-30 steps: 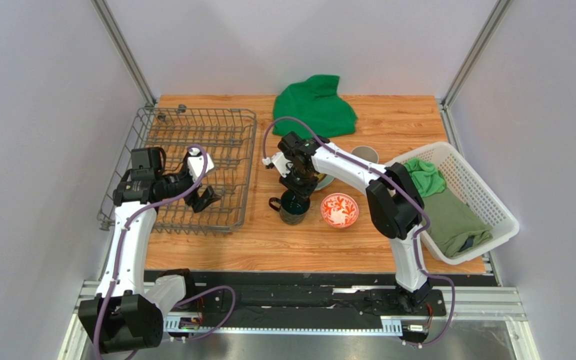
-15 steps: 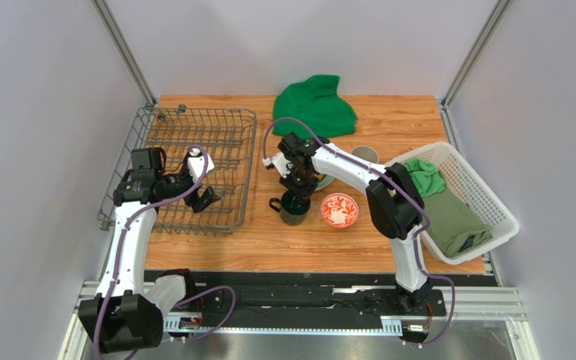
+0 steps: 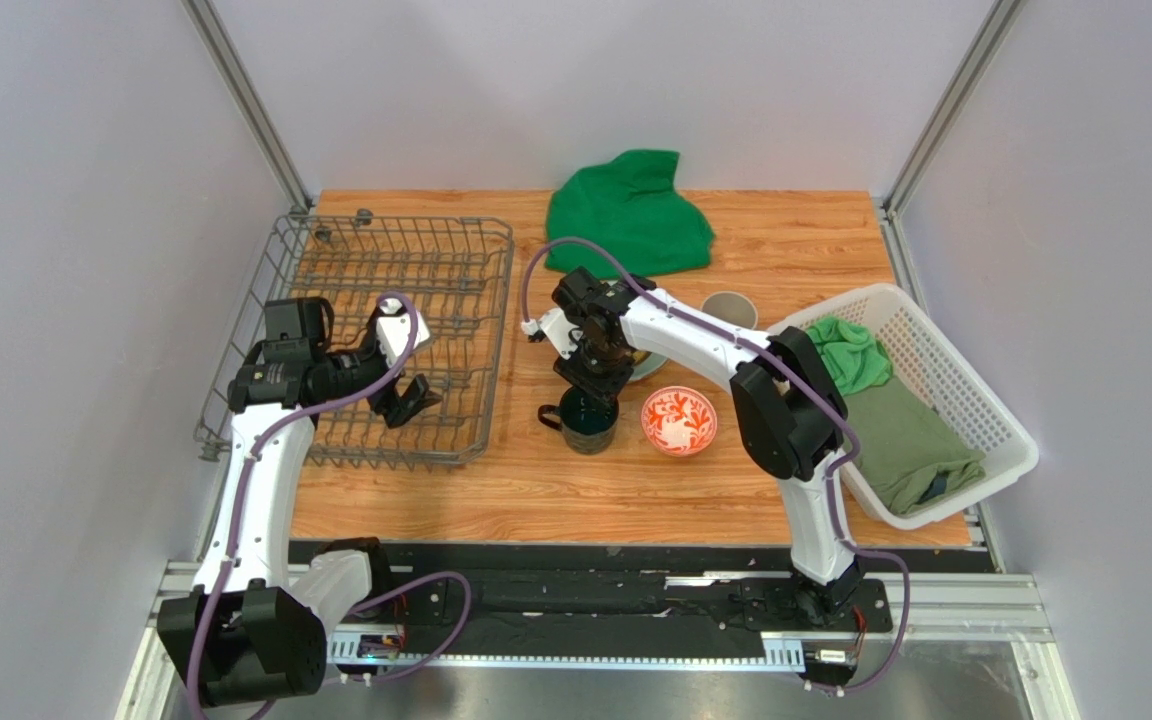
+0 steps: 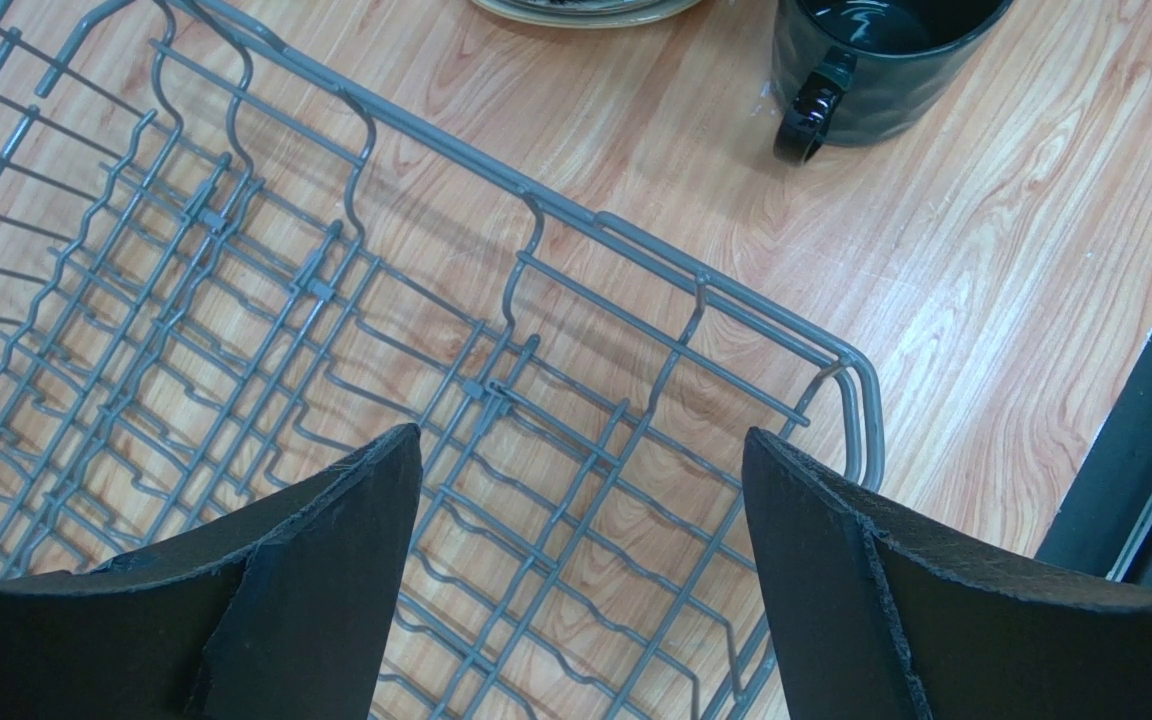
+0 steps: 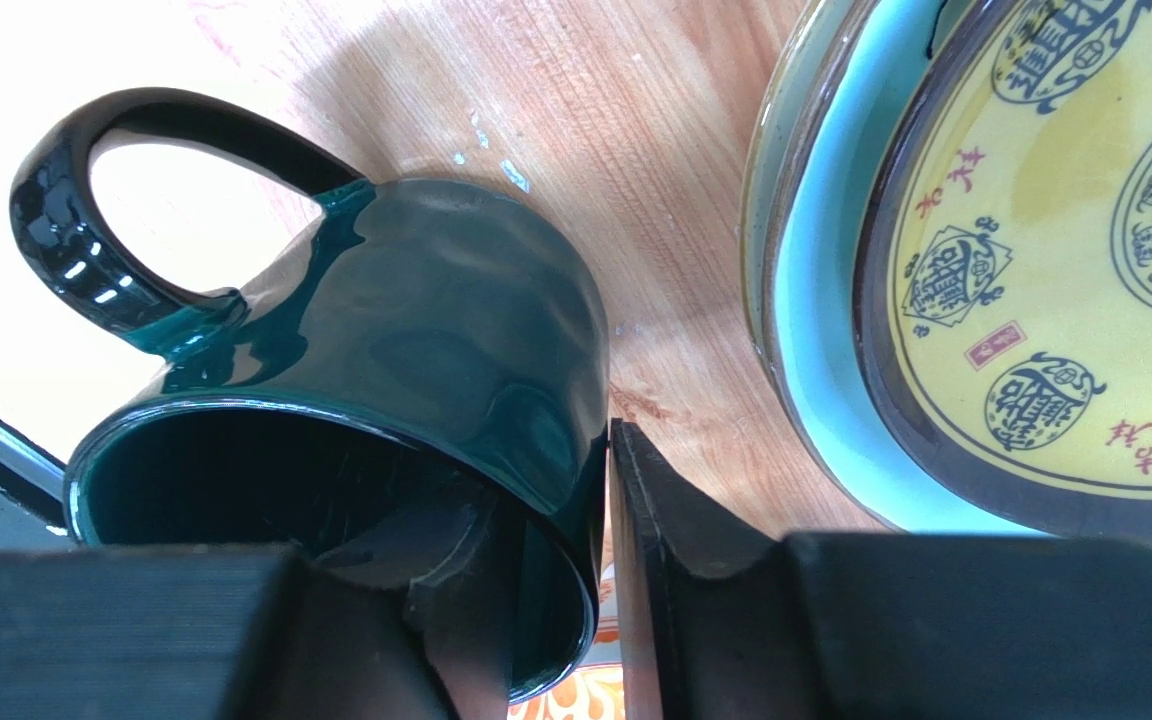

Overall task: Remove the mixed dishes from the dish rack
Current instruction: Place the cup at the center of the board.

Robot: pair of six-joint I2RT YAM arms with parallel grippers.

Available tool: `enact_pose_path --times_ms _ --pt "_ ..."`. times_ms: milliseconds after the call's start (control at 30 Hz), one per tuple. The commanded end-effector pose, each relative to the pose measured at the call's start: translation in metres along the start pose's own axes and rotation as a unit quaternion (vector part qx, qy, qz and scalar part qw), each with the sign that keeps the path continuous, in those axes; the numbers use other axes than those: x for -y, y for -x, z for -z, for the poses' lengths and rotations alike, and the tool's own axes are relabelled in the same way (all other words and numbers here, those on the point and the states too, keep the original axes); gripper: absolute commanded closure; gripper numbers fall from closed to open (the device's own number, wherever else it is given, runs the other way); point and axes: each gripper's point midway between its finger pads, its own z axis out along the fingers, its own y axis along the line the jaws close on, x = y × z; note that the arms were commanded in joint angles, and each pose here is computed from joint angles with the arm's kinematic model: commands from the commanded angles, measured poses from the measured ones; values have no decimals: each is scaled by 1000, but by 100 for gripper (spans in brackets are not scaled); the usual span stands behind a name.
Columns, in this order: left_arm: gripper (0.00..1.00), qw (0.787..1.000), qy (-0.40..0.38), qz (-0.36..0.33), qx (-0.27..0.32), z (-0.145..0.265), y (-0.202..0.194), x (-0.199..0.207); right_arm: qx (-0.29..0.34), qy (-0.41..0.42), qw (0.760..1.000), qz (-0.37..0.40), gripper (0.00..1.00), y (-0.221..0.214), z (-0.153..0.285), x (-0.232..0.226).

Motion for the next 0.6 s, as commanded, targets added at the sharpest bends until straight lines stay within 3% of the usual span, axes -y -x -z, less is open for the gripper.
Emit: enact_pose_path --times_ms 0,167,567 --pt "14 1000 0 -20 13 0 5 -1 29 -15 999 11 69 9 19 0" --pt "14 1000 0 -20 14 0 7 -1 39 -22 999 13 62 12 29 1" --pt "14 999 13 -16 25 -1 12 -8 86 -70 994 24 30 29 70 13"
